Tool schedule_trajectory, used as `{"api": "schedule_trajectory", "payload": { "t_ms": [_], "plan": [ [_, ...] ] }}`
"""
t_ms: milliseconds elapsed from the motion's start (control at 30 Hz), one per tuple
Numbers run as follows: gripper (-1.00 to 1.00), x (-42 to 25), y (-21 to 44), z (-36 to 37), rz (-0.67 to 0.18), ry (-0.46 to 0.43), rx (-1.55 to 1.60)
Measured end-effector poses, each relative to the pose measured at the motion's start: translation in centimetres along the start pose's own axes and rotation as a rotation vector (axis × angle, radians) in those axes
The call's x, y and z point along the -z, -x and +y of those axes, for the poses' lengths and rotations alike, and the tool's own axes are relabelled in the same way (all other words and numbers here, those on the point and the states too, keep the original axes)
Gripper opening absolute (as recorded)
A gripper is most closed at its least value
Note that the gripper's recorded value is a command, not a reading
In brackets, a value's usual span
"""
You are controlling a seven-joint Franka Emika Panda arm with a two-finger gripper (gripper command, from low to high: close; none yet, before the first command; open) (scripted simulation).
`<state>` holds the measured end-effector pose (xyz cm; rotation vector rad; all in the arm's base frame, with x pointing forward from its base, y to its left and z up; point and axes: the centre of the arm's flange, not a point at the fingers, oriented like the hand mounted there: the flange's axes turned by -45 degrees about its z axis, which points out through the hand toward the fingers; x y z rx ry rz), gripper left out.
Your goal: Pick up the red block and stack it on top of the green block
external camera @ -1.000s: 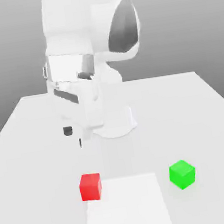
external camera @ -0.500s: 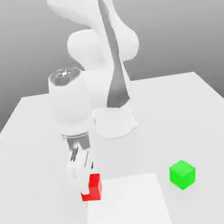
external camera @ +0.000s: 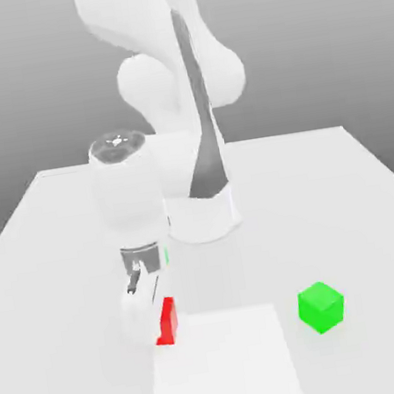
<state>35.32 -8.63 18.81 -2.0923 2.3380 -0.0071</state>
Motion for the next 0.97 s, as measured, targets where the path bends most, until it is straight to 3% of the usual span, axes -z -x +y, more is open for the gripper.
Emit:
{"api": "schedule_trajectory", "payload": {
  "t_ms": [100,500,867,900,967],
  "plan": [
    [-1.00,1.9,0.7,0.1,0.000,0.003,0.018],
    [-1.00,5.6,23.6,3.5,-0.002,0.003,0.518],
    [-1.00,-0.3,25.2,4.2,0.000,0.002,0.554],
    [1.00,-0.7,25.2,4.3,-0.001,0.003,0.555],
    [1.00,-0.7,25.2,4.3,-0.001,0.003,0.555]
  ]
}}
